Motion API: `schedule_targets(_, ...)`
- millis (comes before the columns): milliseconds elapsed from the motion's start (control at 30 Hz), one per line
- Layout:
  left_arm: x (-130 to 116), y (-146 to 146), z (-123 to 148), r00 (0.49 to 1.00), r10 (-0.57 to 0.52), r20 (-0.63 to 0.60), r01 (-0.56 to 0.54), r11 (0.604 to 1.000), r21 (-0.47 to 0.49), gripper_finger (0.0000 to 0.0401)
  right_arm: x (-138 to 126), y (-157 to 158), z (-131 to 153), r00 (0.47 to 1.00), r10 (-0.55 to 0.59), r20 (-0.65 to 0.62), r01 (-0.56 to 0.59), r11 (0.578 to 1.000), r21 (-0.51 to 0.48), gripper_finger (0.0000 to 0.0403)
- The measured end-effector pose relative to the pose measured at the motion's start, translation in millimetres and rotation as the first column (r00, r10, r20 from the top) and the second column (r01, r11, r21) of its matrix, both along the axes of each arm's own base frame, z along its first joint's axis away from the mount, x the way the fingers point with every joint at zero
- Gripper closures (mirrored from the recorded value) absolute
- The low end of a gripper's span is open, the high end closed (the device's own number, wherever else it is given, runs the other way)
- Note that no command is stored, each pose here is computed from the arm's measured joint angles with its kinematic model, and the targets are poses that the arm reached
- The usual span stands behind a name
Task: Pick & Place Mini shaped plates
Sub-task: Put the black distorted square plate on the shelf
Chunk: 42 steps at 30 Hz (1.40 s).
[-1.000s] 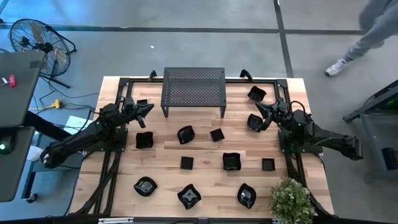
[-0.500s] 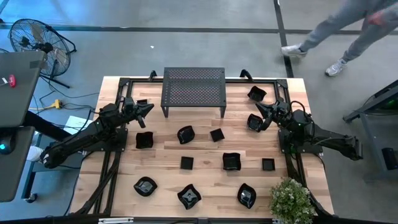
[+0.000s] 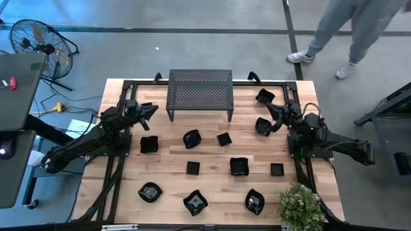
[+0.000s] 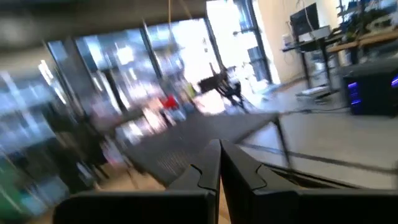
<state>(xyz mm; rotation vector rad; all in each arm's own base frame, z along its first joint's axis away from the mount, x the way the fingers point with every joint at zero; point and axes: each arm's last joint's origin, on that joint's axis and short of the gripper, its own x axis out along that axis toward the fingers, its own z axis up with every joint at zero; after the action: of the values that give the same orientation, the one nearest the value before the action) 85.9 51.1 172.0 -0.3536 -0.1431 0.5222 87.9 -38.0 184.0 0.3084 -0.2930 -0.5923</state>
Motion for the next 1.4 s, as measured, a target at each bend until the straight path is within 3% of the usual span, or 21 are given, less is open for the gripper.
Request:
schedule_targets(167, -1, 0, 3, 1.000, 0.008, 0.012, -0.008, 1.000, 0.005, 0.0400, -4, 0, 12, 0.966, -0.010, 0.257, -0.025, 0.991, 0.132, 0.0398)
schedule_targets(267, -1, 0, 6, 1.000, 0.007, 0.029, -0.007, 1.000, -0.007, 0.0400, -7, 2, 22, 0.944, 0.024, 0.328, -0.058, 0.994, 0.094, 0.0399)
schedule_targets(333, -1, 0, 6, 0.999, 0.013, 0.036, -0.013, 1.000, -0.006, 0.0400, -7, 5, 36, 0.945, 0.115, 0.307, -0.138, 0.989, 0.053, 0.0401)
schedule_targets(400, -1, -1, 6, 0.999, -0.007, 0.037, 0.007, 1.000, -0.005, 0.0400, -6, 7, 55, 0.957, 0.141, 0.255, -0.165, 0.983, 0.078, 0.0401)
schedule_targets(500, 0, -2, 7, 0.996, -0.079, 0.037, 0.079, 0.997, -0.002, 0.0400, 5, 9, 79, 0.981, 0.184, 0.052, -0.191, 0.967, 0.171, 0.0402)
schedule_targets(633, 1, -3, 5, 0.993, -0.112, 0.020, 0.113, 0.994, -0.011, 0.0400, 33, 14, 102, 0.939, 0.289, -0.184, -0.226, 0.926, 0.302, 0.0402)
schedule_targets(733, 1, -3, 3, 0.994, -0.113, -0.002, 0.113, 0.993, -0.020, 0.0400, 62, 21, 107, 0.864, 0.409, -0.294, -0.279, 0.875, 0.396, 0.0402)
schedule_targets(833, 1, -3, 1, 0.993, -0.114, -0.026, 0.114, 0.993, -0.018, 0.0400, 89, 32, 102, 0.761, 0.543, -0.355, -0.332, 0.796, 0.506, 0.0402)
schedule_targets(1067, 1, -3, -1, 0.992, -0.113, -0.056, 0.113, 0.994, -0.014, 0.0400, 136, 59, 64, 0.519, 0.735, -0.437, -0.318, 0.640, 0.699, 0.0383)
schedule_targets(1200, 1, -3, -1, 0.991, -0.109, -0.074, 0.109, 0.994, -0.003, 0.0400, 150, 71, 34, 0.392, 0.762, -0.516, -0.264, 0.630, 0.730, 0.0342)
schedule_targets(1400, 1, -3, -1, 0.991, -0.110, -0.075, 0.110, 0.994, -0.004, 0.0400, 167, 80, -1, 0.211, 0.803, -0.558, -0.277, 0.596, 0.754, 0.0290)
